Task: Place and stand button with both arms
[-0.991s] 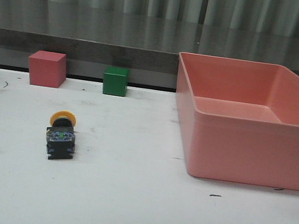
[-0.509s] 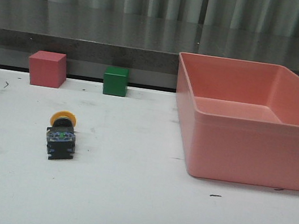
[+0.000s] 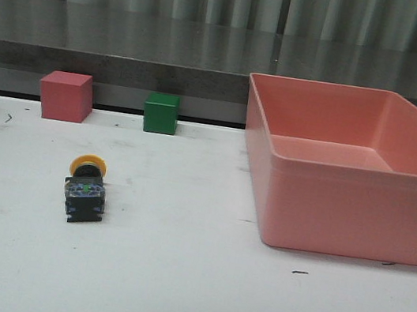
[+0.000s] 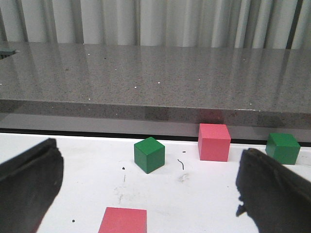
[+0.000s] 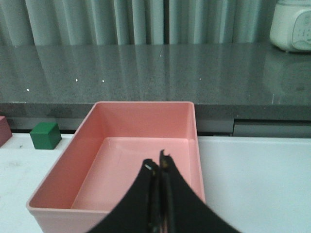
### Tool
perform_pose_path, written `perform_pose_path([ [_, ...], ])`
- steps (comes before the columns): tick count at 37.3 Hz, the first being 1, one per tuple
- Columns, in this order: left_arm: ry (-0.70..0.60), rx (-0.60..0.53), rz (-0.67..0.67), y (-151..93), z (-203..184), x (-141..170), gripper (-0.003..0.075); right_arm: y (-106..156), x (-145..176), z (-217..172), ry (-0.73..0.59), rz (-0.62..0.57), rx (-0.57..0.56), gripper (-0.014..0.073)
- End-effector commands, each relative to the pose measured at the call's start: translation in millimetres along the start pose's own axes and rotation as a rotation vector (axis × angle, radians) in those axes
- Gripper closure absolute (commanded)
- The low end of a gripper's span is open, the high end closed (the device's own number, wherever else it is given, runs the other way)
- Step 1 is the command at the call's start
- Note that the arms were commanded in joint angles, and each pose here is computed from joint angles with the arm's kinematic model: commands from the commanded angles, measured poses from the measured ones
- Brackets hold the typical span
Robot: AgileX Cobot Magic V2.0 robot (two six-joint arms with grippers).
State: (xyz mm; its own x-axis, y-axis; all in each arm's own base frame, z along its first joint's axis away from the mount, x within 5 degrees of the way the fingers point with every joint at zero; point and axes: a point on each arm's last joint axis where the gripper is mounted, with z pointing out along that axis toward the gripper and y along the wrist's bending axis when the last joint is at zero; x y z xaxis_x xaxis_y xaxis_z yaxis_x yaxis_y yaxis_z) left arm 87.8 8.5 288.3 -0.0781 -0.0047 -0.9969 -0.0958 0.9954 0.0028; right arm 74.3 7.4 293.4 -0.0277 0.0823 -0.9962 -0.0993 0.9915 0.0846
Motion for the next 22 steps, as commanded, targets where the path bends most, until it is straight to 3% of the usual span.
perform_pose_path([
  [1,-0.105,0.008,-0.012,-0.7,-0.1,-18.6,0.003,1.5,-18.5,-5.2,-0.137,-0.024,-0.009,0.0665],
  [14,-0.11,0.009,-0.016,-0.7,-0.1,-19.0,0.003,1.6,-18.6,-5.3,-0.138,-0.024,-0.009,0.0665],
  [19,-0.131,0.022,-0.123,-1.2,-0.4,-20.9,0.003,1.6,-18.6,-5.3,-0.138,-0.024,-0.009,0.0665],
  [22,-0.116,0.04,-0.115,-3.0,0.9,-22.3,0.003,1.6,-18.6,-5.3,-0.138,-0.024,-0.009,0.0665],
])
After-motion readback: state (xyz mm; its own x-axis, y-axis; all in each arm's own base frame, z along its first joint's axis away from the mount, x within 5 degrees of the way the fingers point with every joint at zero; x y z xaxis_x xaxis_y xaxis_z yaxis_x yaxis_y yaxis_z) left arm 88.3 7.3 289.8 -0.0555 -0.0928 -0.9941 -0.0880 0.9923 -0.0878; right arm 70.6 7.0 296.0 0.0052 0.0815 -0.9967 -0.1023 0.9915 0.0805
